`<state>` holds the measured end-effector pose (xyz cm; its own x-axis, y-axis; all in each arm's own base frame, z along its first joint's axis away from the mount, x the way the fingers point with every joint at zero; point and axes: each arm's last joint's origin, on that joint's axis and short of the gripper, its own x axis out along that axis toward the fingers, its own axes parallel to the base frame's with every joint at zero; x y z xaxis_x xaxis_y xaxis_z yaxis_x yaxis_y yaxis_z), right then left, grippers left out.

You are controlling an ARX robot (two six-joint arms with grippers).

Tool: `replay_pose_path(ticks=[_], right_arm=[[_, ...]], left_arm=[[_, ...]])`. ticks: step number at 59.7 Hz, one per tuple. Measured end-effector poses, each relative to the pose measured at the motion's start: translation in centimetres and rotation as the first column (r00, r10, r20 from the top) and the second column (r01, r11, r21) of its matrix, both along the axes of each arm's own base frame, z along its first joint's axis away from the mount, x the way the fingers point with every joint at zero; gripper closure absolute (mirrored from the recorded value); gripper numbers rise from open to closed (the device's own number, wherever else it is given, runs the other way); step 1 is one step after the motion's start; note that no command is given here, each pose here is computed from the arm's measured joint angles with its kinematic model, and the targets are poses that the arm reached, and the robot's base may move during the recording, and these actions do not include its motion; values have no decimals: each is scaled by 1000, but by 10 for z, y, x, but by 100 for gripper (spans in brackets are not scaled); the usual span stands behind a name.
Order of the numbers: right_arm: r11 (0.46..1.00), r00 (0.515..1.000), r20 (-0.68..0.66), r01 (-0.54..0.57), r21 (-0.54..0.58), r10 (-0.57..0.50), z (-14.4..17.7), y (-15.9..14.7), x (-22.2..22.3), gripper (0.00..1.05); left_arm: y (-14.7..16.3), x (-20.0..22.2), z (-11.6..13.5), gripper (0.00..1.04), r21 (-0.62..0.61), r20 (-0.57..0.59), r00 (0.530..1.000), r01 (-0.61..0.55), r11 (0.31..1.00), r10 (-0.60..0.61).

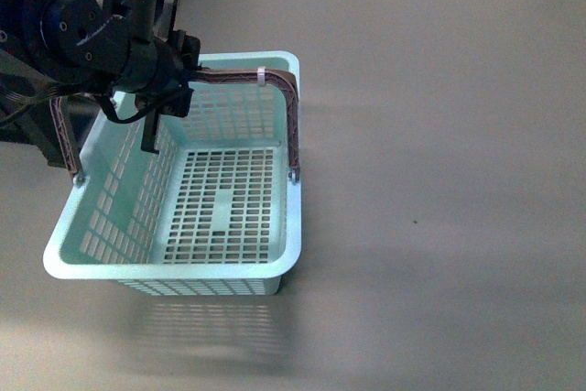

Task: Pick lemon and mango into basket

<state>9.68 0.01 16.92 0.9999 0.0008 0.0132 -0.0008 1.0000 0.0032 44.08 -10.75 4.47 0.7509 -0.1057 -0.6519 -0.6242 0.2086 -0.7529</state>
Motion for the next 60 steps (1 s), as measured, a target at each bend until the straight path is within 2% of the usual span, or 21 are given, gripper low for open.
replay_pose_path(ticks=[4, 7, 15, 22, 30, 37, 45, 60], right_arm=[[1000, 1000, 0, 0, 0, 0, 0, 0, 0, 9], [1000, 1000, 0, 0, 0, 0, 0, 0, 0, 9], [1000, 1000, 0, 0, 0, 0, 0, 0, 0, 9], [1000, 1000, 0, 0, 0, 0, 0, 0, 0, 9], [1000, 1000, 0, 0, 0, 0, 0, 0, 0, 9], [1000, 1000, 0, 0, 0, 0, 0, 0, 0, 9], [1000, 1000, 0, 0, 0, 0, 0, 0, 0, 9], [1000, 1000, 0, 0, 0, 0, 0, 0, 0, 9]], left_arm=[[1, -1, 5, 92, -28, -7, 1000, -20, 999, 20], [4, -5, 12, 101, -44, -11, 1000, -11, 999, 10], [7, -20, 34, 100, -29, -19, 1000, 0, 1000, 0], [13, -37, 65, 100, -30, 4, 1000, 7, 1000, -7], [19, -65, 119, 100, -16, 89, 995, 39, 999, -37], [24, -88, 156, 100, -4, 158, 986, 62, 998, -61], [34, -135, 205, 100, -29, 276, 960, 63, 998, -53], [41, -188, 248, 100, -98, 394, 919, 38, 995, 3]])
